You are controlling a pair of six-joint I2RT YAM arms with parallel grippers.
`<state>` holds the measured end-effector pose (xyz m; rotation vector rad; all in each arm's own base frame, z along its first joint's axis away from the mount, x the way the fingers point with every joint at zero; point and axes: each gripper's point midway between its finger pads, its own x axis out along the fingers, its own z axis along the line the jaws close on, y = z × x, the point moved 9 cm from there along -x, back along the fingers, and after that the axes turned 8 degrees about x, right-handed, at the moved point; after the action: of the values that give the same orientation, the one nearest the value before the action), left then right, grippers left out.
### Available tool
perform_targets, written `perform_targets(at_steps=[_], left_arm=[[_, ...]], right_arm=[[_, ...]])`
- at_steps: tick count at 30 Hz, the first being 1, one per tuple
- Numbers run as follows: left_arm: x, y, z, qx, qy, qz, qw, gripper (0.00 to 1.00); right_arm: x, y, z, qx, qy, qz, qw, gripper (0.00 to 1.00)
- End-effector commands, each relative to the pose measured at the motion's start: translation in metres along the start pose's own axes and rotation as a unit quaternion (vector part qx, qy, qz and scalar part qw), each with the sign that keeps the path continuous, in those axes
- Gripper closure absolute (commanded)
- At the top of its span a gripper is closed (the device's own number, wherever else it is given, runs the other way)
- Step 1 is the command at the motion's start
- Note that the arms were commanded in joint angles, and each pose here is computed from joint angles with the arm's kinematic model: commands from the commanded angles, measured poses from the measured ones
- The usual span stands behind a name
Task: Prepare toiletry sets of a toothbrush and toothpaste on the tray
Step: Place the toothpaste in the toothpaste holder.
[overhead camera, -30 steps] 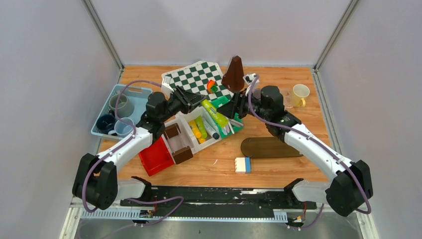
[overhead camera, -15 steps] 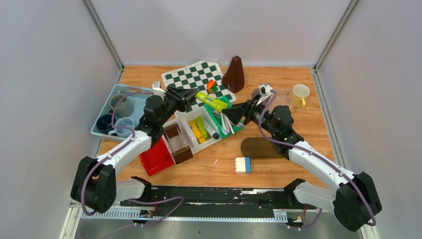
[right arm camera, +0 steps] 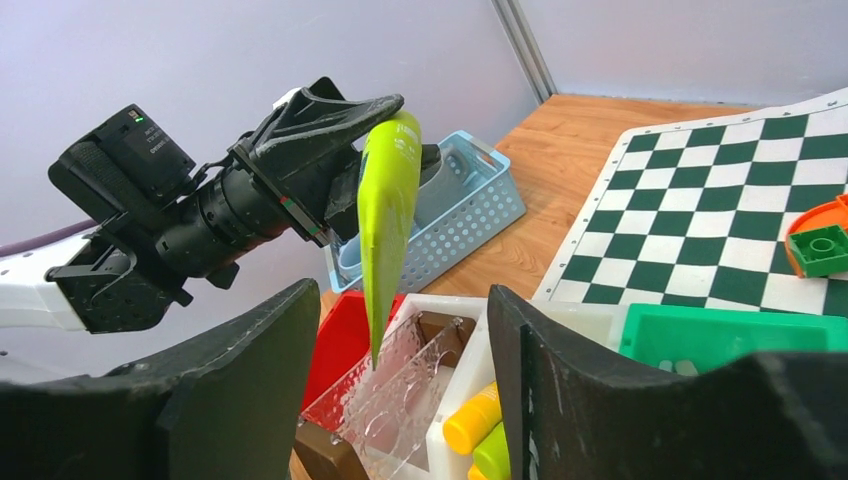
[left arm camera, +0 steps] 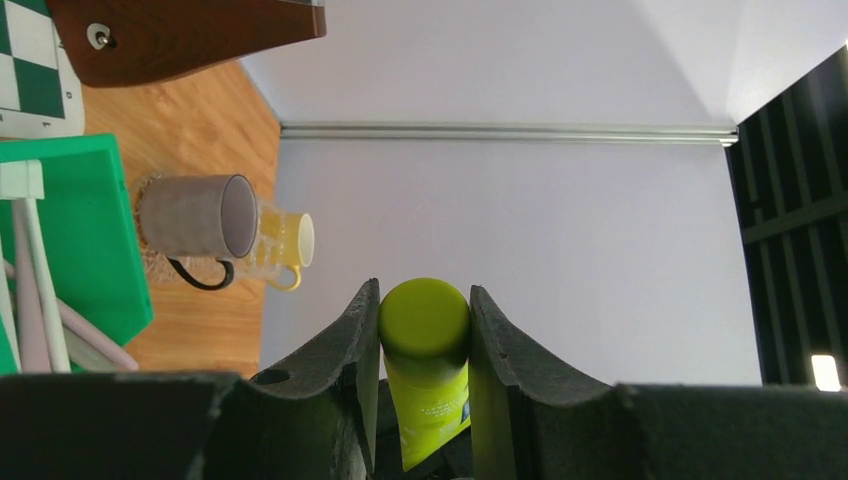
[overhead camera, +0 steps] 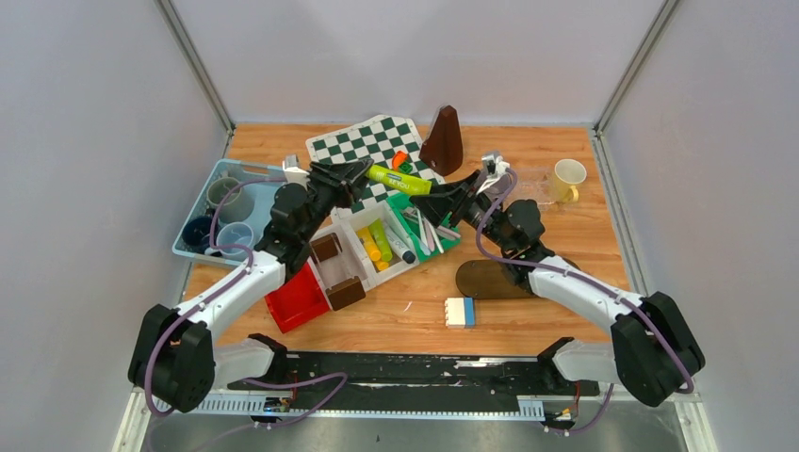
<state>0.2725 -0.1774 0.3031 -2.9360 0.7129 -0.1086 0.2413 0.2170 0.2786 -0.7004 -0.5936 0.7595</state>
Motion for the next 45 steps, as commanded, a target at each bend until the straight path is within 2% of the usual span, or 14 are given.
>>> perform_targets(at_steps=[1,14,22,24,29,30,34,40,45], left_arm=[[-0.004,-0.004,-0.039,-0.019,0.075,-0.02,0.997,1.0],[-0.004,0.002,-0.033,-0.033,0.078,-0.011,0.996,1.0],[-0.007,0.001,-0.03,-0.036,0.078,-0.024,0.996,0.98],[-0.009,0.0,-0.028,-0.031,0.073,-0.03,0.996,0.9],[-0.009,0.0,-0.025,-0.01,0.066,-0.035,0.997,0.59],[-0.009,0.0,-0.024,-0.007,0.064,-0.036,0.997,0.5],[-0.01,-0.001,-0.021,0.016,0.052,-0.043,0.998,0.29],[-0.013,-0.005,-0.015,0.082,0.012,-0.047,0.996,0.1],[-0.022,-0.014,-0.011,0.199,-0.057,-0.042,0.977,0.02]], right_arm=[[0.015,-0.019,0.018,-0.011,-0.058,-0.048,0.997,0.4],[0.014,-0.027,0.025,-0.035,-0.07,-0.065,0.995,0.71],[0.009,-0.034,0.03,-0.071,-0.065,-0.068,0.993,1.0],[0.008,-0.037,0.03,-0.084,-0.052,-0.065,0.993,1.0],[0.005,-0.047,0.033,-0.107,-0.012,-0.038,0.993,1.0],[0.003,-0.05,0.034,-0.112,-0.004,-0.031,0.993,1.0],[0.0,-0.059,0.037,-0.121,0.034,-0.004,0.992,1.0],[-0.01,-0.076,0.041,-0.137,0.1,0.028,0.985,1.0],[-0.021,-0.096,0.037,-0.139,0.195,0.059,0.969,1.0]])
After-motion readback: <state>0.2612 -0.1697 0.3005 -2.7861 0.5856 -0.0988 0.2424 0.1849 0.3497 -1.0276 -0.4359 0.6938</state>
